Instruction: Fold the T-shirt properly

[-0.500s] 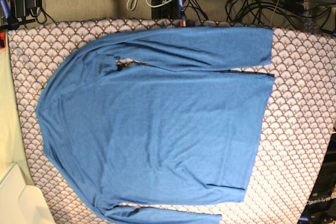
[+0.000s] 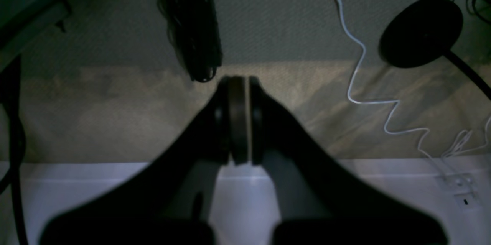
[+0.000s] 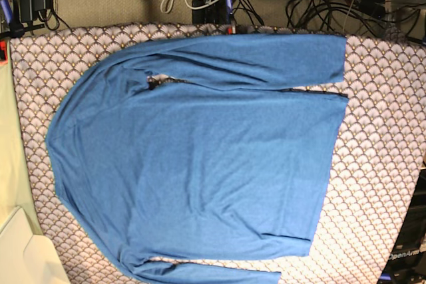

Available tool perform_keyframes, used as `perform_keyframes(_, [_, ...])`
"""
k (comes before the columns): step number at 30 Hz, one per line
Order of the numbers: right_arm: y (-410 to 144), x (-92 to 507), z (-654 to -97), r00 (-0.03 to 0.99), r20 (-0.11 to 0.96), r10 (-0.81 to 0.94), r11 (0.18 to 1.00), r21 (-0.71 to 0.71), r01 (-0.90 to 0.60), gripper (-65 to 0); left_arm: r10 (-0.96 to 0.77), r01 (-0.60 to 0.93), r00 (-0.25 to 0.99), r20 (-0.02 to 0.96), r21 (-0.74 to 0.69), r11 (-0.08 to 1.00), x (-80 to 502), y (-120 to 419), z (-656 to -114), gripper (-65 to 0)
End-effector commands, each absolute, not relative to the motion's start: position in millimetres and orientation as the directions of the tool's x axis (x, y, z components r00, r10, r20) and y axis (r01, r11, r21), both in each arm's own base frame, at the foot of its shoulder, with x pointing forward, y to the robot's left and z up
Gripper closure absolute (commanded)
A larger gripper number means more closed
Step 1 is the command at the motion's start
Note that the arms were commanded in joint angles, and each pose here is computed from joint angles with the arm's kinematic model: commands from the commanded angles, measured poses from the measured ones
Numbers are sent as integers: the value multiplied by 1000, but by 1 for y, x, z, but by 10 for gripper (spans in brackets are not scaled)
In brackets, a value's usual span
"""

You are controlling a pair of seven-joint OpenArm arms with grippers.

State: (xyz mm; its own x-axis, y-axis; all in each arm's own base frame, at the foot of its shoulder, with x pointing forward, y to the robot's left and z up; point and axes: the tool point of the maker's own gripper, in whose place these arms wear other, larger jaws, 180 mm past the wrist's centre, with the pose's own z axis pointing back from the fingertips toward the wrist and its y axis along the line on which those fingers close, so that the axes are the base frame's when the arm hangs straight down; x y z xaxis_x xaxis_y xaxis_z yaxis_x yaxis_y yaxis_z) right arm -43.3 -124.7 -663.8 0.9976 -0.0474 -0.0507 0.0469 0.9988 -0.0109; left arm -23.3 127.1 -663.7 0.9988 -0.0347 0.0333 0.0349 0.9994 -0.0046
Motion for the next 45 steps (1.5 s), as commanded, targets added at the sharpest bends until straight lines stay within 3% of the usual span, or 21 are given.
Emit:
perform_keyframes(1, [-122,-45,-664,997,-53,-47,999,-1,47,0,-44,44,999,27,-2,999,-27,129,-664,-4])
perform_keyframes(13, [-123,-49,-662,999,-30,-43,999,-2,43,0,-38,38,998,47,12,999,-30,140,-662,-3])
perform_keyframes(25, [-131,-51,-633,989,143,-36,999,-17,39,0,-52,50,986,157,16,999,-32,146,-645,-3])
perform_keyframes(34, [-139,-40,-582,952,304,-19,999,-31,30,0,-71,70,946,316,17,997,-21,145,-602,-3])
perform_keyframes(45, [-153,-3,-477,845,534,39,998,-67,-4,0,-82,96,861,501,-2,995,0,134,-525,-3])
